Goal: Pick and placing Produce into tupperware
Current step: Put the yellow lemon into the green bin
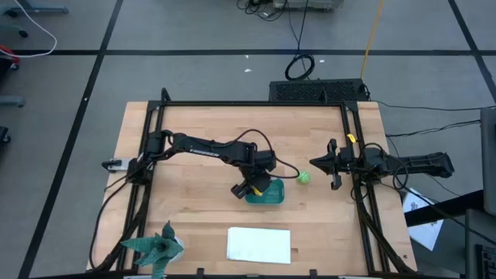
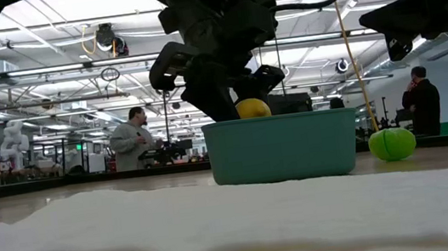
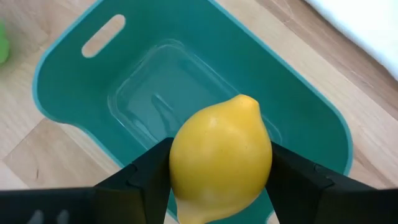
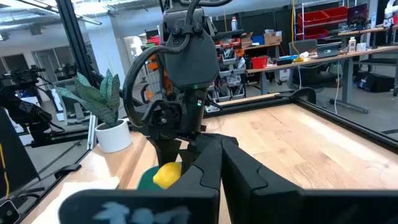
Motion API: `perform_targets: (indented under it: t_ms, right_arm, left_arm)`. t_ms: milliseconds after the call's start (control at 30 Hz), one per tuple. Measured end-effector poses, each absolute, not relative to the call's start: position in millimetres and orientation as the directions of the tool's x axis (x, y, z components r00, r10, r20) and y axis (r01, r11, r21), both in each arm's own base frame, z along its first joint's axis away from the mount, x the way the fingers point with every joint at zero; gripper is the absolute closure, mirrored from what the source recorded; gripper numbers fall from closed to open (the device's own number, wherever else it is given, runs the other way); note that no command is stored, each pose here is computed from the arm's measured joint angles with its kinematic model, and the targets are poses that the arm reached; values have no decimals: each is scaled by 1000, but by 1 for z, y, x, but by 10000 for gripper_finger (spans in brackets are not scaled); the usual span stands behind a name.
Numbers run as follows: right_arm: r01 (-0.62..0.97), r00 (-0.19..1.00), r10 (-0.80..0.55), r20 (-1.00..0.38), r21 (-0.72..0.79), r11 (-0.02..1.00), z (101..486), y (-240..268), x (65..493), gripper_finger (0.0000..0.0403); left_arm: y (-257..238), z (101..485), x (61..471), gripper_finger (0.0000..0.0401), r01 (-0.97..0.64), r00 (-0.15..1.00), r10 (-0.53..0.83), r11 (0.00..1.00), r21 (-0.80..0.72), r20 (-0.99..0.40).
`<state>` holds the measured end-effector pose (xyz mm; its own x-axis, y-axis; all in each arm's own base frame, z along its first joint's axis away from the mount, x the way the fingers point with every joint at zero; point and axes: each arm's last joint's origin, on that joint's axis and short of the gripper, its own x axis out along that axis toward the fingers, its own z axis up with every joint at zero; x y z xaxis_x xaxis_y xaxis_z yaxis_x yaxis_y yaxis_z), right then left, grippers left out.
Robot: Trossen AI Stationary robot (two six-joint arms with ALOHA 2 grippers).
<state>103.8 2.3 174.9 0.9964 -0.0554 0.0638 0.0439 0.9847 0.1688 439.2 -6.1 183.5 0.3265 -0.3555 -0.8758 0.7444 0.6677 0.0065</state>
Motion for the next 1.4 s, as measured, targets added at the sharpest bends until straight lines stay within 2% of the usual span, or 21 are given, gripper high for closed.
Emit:
perform_targets:
  t_ms: [300, 567, 733, 967, 1100, 1400]
  right_arm:
    - [45, 996, -56, 64, 169, 985, 175, 2, 104, 403]
    - [45, 996, -56, 64, 158, 986, 175, 2, 104, 403]
    - [45, 996, -56, 64, 158, 986, 175, 2, 104, 403]
    - [46, 996, -56, 64, 151, 988, 175, 2, 104, 403]
    - [46, 996, -56, 65, 147, 988, 175, 2, 104, 403]
    - [46, 996, -56, 65, 144, 989, 175, 2, 104, 403]
  left_arm:
    - [-6, 182, 436, 209, 740, 297, -353, 673, -20, -887]
    - [-6, 198, 440, 186, 732, 304, -358, 681, -24, -883]
    - [-7, 211, 442, 200, 743, 308, -411, 667, -53, -858]
    - [-6, 209, 436, 197, 751, 249, -443, 650, -117, -862]
    - [-4, 210, 436, 194, 748, 248, -518, 639, -178, -818]
    - [-3, 206, 442, 195, 751, 277, -513, 643, -150, -813]
